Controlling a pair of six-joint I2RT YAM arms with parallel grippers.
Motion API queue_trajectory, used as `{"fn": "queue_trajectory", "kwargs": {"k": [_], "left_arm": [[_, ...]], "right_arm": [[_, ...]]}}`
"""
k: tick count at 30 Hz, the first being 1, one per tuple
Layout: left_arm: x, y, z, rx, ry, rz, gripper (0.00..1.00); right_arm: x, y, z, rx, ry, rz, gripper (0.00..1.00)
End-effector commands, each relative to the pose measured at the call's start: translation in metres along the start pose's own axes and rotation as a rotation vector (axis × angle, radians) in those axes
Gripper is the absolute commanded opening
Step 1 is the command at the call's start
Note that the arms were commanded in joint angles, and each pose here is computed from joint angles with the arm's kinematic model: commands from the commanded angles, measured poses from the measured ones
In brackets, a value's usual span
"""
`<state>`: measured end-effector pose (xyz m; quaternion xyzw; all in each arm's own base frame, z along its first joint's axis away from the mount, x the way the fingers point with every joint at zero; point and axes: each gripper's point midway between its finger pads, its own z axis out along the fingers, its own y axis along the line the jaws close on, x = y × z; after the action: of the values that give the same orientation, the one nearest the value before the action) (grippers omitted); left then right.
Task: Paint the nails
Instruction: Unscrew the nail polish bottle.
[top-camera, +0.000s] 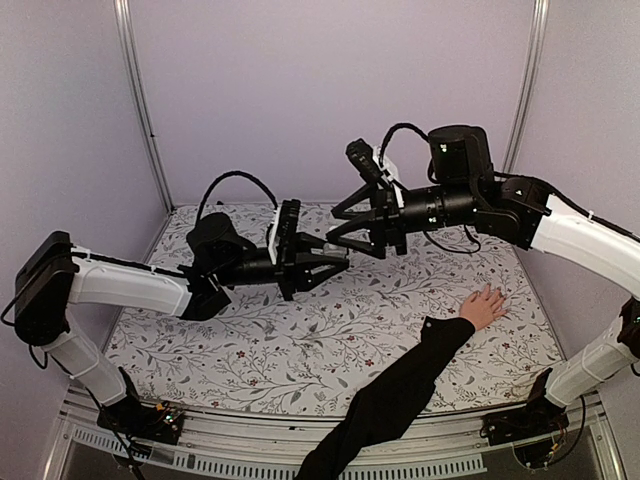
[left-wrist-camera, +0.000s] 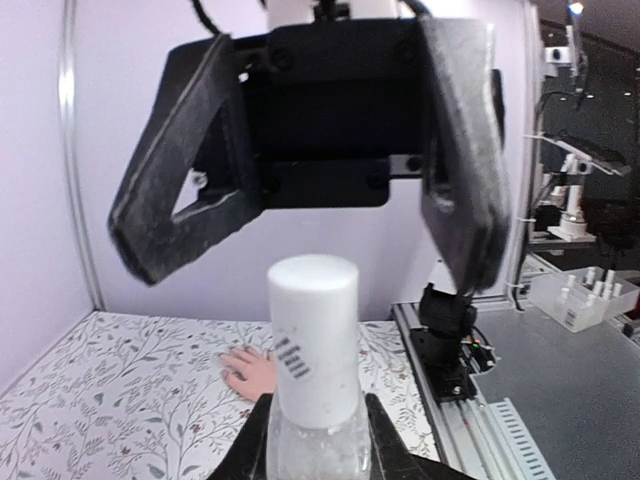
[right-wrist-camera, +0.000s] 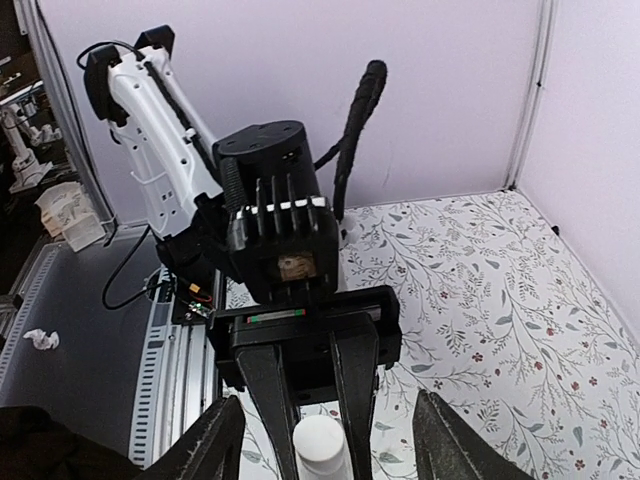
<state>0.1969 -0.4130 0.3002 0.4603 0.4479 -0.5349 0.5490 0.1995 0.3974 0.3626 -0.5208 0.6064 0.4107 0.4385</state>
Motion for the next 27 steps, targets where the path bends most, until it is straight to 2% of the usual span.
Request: {"fn": "queue_trajectory", "kwargs": {"k": [1, 7, 15, 18, 27], "left_arm": [[0.004, 0.031, -0.004, -0.201, 0.025, 0.016, 0.0], [0.005, 0.056, -0.009, -0.352, 0.046, 0.047, 0.0], [0.005, 0.066, -0.006, -0.406, 0.068, 0.089, 0.0], [0.007, 0.066, -0.004, -0.416, 0.073, 0.098, 0.0], [0.008, 0.06, -0.006, -0.41, 0.068, 0.099, 0.0]], "right_arm": [[-0.005, -0.029, -0.001, 0.153, -0.031, 0.087, 0.6], [-0.004, -0.052, 0.005, 0.256, -0.036, 0.196, 0.59], [0.005, -0.064, 0.02, 0.28, -0.007, 0.263, 0.49], [0.004, -0.066, 0.021, 0.287, -0.008, 0.273, 0.42], [0.005, -0.063, 0.025, 0.256, -0.004, 0.279, 0.08]]}}
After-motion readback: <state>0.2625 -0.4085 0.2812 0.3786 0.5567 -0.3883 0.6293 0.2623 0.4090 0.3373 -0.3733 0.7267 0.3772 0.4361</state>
